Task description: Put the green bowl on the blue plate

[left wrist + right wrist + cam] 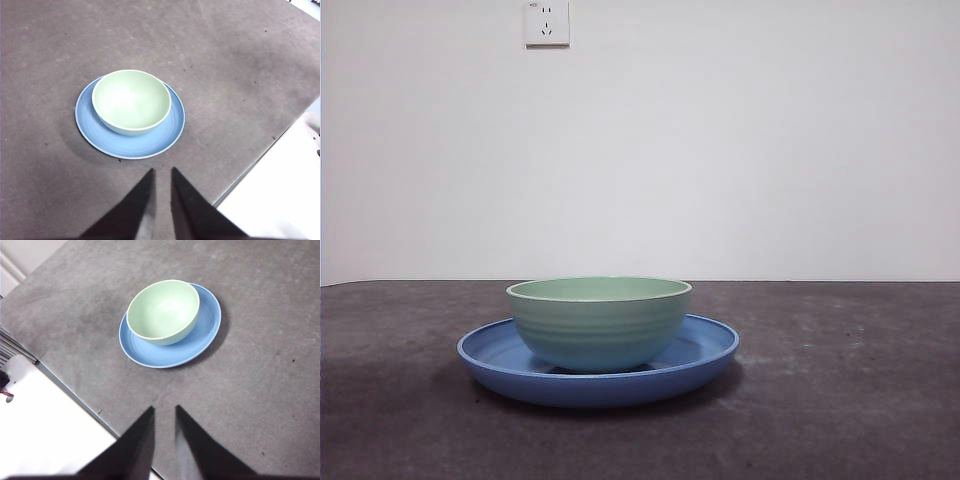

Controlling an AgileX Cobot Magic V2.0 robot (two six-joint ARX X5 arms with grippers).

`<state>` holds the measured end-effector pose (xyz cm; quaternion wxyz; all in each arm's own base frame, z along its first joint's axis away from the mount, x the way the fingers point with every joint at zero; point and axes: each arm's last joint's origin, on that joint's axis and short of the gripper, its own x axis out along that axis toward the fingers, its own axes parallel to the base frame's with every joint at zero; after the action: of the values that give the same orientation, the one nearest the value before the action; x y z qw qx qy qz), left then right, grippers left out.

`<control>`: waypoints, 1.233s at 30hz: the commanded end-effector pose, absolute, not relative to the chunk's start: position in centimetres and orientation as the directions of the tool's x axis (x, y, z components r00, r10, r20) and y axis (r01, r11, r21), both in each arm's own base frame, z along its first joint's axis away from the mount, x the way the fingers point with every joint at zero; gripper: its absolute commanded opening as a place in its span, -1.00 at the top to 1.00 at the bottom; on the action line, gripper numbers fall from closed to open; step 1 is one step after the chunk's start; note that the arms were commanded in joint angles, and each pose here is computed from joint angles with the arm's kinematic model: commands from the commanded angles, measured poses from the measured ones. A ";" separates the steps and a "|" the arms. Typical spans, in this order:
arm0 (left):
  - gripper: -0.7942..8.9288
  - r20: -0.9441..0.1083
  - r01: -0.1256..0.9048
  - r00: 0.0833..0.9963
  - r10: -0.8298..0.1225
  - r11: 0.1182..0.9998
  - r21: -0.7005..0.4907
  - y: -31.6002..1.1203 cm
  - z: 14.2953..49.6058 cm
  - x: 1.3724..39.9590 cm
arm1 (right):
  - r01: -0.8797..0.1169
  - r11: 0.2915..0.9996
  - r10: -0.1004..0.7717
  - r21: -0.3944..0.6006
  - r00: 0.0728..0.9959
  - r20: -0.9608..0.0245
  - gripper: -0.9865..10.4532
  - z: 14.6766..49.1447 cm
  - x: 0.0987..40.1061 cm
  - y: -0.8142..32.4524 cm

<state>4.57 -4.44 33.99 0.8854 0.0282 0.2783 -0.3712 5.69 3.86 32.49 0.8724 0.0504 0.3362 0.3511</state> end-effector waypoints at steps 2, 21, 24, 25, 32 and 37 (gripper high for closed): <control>0.79 -0.499 0.679 0.571 -0.652 0.717 -0.158 -4.5 34.3 4.6 | -0.587 0.741 0.656 0.325 0.532 -0.535 0.76 32.8 5.6 3.9; 0.79 -0.501 0.543 0.674 -0.543 0.824 -0.161 -3.6 34.3 5.3 | -0.587 0.741 0.656 0.325 0.532 -0.535 0.76 32.8 5.6 3.9; 0.79 -0.505 0.436 0.744 -0.438 0.891 -0.130 -2.8 34.1 5.7 | -0.587 0.741 0.656 0.325 0.532 -0.535 0.76 32.8 5.6 3.9; 0.79 -0.499 0.409 0.767 -0.403 0.907 -0.103 -2.6 33.9 5.9 | -0.587 0.741 0.656 0.325 0.532 -0.535 0.76 32.8 5.6 3.9; 0.79 -0.322 0.279 0.911 -0.256 0.960 0.026 -1.7 29.1 8.1 | -0.587 0.741 0.656 0.325 0.532 -0.535 0.76 32.8 5.6 3.9; 0.79 -0.223 0.204 0.956 -0.190 0.978 0.044 -1.1 24.3 8.7 | -0.587 0.741 0.656 0.325 0.532 -0.535 0.76 32.8 5.6 3.9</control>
<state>8.61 -1.17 24.80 0.9875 0.0229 0.1176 -0.1024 5.62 3.82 32.51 0.8729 0.0505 0.3346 0.3514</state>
